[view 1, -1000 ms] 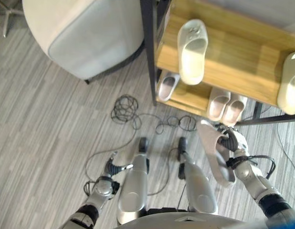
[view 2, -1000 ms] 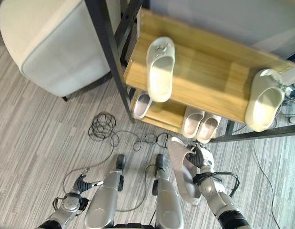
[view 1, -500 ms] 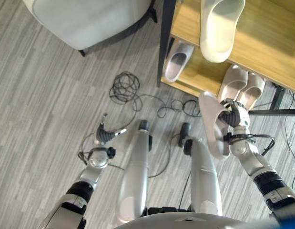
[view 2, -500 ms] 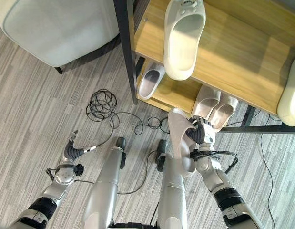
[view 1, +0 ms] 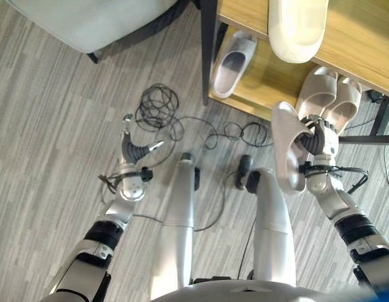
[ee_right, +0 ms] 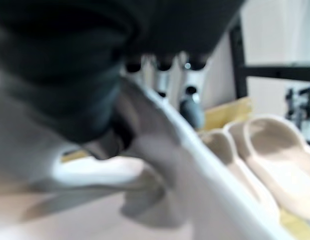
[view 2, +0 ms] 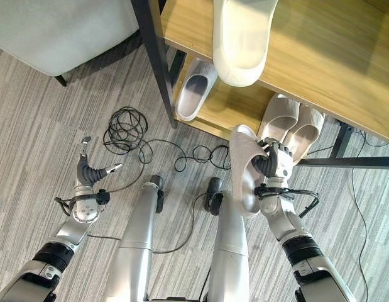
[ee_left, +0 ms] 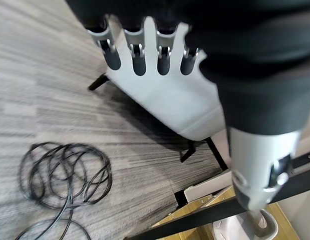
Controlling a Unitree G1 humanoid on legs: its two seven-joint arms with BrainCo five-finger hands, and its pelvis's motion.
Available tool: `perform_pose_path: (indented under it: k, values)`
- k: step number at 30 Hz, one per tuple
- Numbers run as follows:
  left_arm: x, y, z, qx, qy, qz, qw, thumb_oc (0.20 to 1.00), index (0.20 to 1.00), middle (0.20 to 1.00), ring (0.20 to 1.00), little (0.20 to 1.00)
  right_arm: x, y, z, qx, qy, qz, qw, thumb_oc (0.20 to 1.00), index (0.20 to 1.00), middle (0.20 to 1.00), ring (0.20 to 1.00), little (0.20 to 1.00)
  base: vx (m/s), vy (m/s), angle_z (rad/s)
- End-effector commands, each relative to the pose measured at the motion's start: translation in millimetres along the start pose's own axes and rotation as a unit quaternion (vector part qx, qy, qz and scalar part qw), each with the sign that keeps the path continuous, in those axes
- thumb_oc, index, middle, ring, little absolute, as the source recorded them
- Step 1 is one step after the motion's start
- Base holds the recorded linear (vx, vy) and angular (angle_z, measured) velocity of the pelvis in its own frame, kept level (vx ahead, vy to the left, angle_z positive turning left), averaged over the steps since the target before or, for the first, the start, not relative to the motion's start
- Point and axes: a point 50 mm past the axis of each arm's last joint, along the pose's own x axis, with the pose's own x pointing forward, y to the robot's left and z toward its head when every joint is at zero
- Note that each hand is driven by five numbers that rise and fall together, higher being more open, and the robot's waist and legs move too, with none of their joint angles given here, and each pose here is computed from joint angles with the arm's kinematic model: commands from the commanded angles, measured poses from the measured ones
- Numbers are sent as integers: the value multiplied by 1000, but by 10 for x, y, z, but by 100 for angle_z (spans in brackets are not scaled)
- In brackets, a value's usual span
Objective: Arrange the slippers neatly on the shoe rack.
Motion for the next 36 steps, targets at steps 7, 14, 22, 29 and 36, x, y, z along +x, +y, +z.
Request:
perform_pose_path:
  k: [7,14,22,29,36]
  values:
    - [5,-23,90,-35,-4,26,999,1000,1000,1000,1000,1000,488,-570,-130,-168,-44,-81,982,200,200,200,200,200,1,-5,0]
    - [129,35,277,-53,-38,49,997,1000,1000,1000,1000,1000,765,-806,-9,-235,-71,-108,963,200,200,200,200,200,6,-7,1]
    - [281,121,582,-39,-116,57,991,1000,1000,1000,1000,1000,1054,-955,147,-255,-61,-133,956,200,200,200,200,200,15,4,5]
    - [267,125,658,-45,-136,60,988,1000,1000,1000,1000,1000,1206,-1008,269,-232,-50,-153,959,200,200,200,200,200,17,18,1]
    - [242,119,665,-54,-141,63,987,1000,1000,1000,1000,1000,1349,-1105,376,-207,-38,-172,962,200,200,200,200,200,-6,3,4]
